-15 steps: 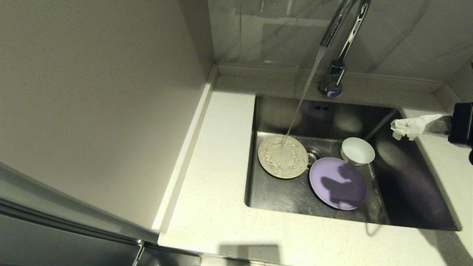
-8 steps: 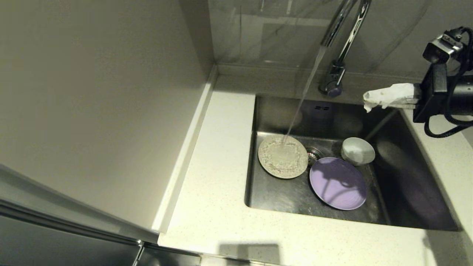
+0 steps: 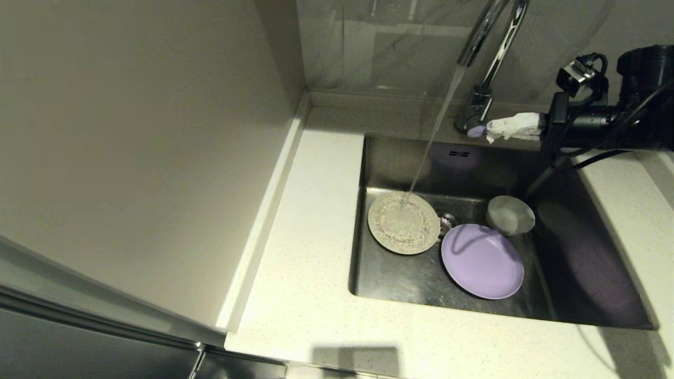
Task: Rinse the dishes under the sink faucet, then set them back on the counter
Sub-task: Turn off the faucet
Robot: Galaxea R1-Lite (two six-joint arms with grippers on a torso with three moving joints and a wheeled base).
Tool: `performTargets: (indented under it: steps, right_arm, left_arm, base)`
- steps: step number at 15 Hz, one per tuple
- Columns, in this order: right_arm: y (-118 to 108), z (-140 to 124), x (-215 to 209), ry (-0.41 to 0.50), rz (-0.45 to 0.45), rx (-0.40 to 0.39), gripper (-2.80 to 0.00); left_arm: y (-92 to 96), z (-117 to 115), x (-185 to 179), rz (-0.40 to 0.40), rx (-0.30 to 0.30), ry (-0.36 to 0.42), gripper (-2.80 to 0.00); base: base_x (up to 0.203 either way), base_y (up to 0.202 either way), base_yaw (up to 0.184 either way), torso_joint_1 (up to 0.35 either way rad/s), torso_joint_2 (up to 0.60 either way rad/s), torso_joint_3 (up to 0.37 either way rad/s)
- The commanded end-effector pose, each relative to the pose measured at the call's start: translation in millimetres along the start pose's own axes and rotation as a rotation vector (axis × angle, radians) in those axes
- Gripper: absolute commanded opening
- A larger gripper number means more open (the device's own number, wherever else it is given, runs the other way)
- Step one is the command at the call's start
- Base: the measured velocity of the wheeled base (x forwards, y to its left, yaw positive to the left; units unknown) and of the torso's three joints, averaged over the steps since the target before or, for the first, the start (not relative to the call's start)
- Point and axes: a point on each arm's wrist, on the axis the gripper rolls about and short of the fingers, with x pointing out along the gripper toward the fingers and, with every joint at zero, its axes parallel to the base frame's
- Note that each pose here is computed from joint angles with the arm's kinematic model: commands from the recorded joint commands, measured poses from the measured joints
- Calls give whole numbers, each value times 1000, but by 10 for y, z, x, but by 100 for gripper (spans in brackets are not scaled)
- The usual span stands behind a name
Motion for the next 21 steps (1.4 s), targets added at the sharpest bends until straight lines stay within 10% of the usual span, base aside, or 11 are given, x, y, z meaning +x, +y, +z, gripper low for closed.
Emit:
performTargets:
  steps: [1,8,21]
  right_arm:
    - [-307,43,130,-9,1,27,-280]
    - [-482,274,247,-66,28,10,-280]
    - [-689,383,395,-216,114,-297,-280]
  left_arm:
    - [0,0,-1,0,-1,-2,-280]
    - [0,0,-1,0,-1,-2,-280]
    - [0,0,-1,0,-1,-2,-280]
  base:
    - [0,0,0,0,0,0]
    - [0,0,0,0,0,0]
    - [0,0,0,0,0,0]
